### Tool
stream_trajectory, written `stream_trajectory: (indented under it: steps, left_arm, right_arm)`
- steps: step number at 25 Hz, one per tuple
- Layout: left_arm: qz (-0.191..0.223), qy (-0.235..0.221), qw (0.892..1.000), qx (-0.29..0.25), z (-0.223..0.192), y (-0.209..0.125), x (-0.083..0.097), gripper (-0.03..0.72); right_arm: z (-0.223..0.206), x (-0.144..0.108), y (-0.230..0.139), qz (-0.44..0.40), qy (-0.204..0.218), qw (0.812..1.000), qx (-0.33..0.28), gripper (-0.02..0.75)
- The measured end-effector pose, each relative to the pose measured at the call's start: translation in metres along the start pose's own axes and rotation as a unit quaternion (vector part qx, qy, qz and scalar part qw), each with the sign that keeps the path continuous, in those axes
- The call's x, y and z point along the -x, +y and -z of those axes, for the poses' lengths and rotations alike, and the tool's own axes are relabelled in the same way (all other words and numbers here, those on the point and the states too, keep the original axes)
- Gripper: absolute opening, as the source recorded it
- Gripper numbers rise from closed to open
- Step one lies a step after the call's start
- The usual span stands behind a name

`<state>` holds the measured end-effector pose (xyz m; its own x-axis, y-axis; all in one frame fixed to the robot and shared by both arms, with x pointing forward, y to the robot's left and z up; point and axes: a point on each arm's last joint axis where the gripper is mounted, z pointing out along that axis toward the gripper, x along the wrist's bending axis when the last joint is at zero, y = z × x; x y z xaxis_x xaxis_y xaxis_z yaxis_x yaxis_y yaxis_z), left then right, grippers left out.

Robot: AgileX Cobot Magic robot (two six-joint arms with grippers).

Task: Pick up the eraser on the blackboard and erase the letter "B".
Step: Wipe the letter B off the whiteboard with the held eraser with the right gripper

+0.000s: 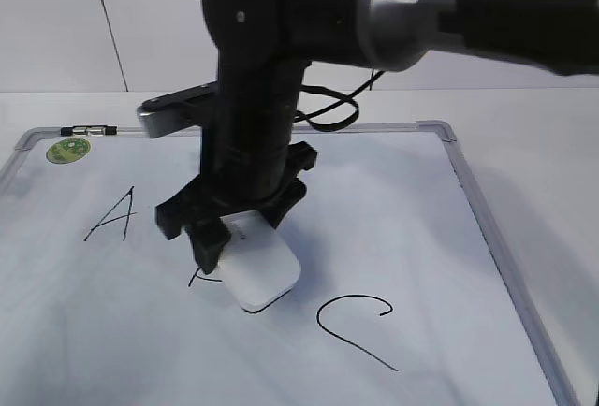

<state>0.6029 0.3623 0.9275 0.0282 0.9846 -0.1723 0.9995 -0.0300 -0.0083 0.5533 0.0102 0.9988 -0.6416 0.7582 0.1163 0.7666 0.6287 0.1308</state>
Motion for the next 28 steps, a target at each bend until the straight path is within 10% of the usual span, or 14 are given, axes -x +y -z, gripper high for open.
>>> stream_trajectory:
  steps: [9,28]
  left_arm:
    - [0.001,-0.001,1.000,0.000,0.000,0.000,0.000,0.043]
    - [0.001,-0.001,1.000,-0.001,0.000,0.000,0.000,0.043]
  right_arm:
    - [-0.031,-0.032,0.017,0.070,0.056,0.996,-0.007,0.521]
    - [-0.051,-0.031,0.018,0.140,0.003,0.990,-0.027,0.521]
